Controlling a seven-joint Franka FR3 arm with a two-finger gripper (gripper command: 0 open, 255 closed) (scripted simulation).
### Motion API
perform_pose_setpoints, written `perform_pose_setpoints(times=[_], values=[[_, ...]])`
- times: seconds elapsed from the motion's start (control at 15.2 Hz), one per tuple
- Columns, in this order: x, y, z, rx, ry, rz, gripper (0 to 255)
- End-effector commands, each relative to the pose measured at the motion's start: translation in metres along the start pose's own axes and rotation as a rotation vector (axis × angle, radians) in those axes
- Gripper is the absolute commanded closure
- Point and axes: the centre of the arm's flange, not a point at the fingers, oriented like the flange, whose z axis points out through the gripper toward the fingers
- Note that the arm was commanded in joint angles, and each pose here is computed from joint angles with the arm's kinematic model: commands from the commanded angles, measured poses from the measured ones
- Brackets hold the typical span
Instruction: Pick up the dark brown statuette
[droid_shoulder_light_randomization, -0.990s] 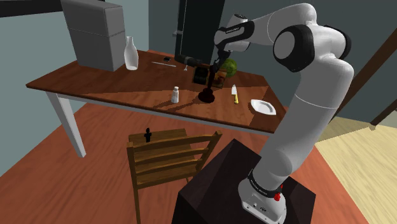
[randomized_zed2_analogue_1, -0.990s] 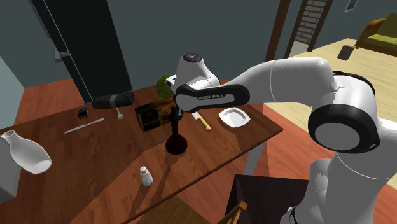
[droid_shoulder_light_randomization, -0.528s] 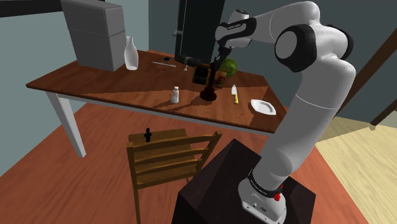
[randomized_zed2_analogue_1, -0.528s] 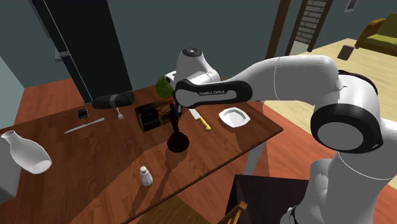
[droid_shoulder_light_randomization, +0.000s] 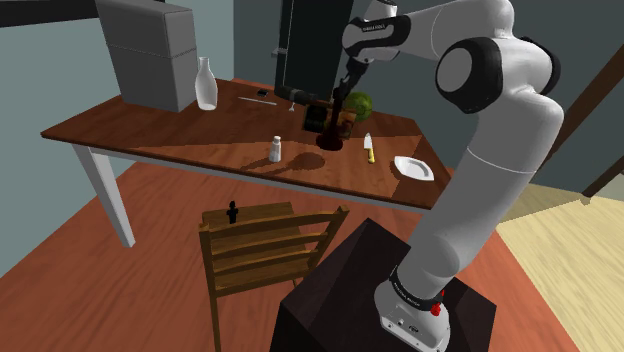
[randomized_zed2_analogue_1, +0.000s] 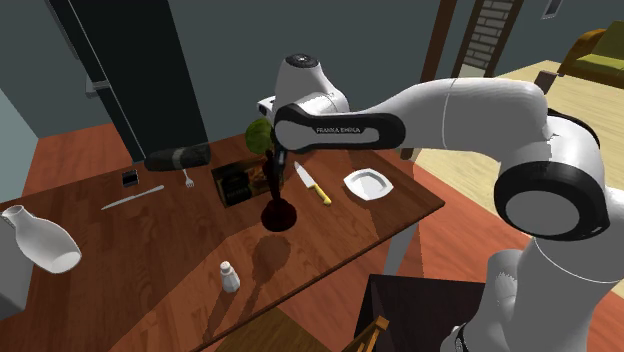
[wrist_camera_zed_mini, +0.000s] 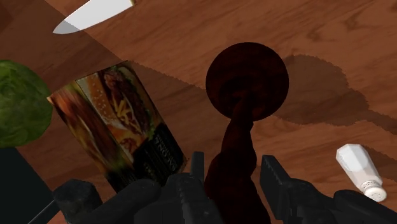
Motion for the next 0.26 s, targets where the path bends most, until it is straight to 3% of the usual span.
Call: perform_pose_setpoints(times=[0.0, 0.2], values=[[0.0033, 0.0023, -0.0093, -0.001, 0.001, 0.0, 255], [0.0047, 0.0035, -0.0151, -0.001, 0.001, 0.0, 255]])
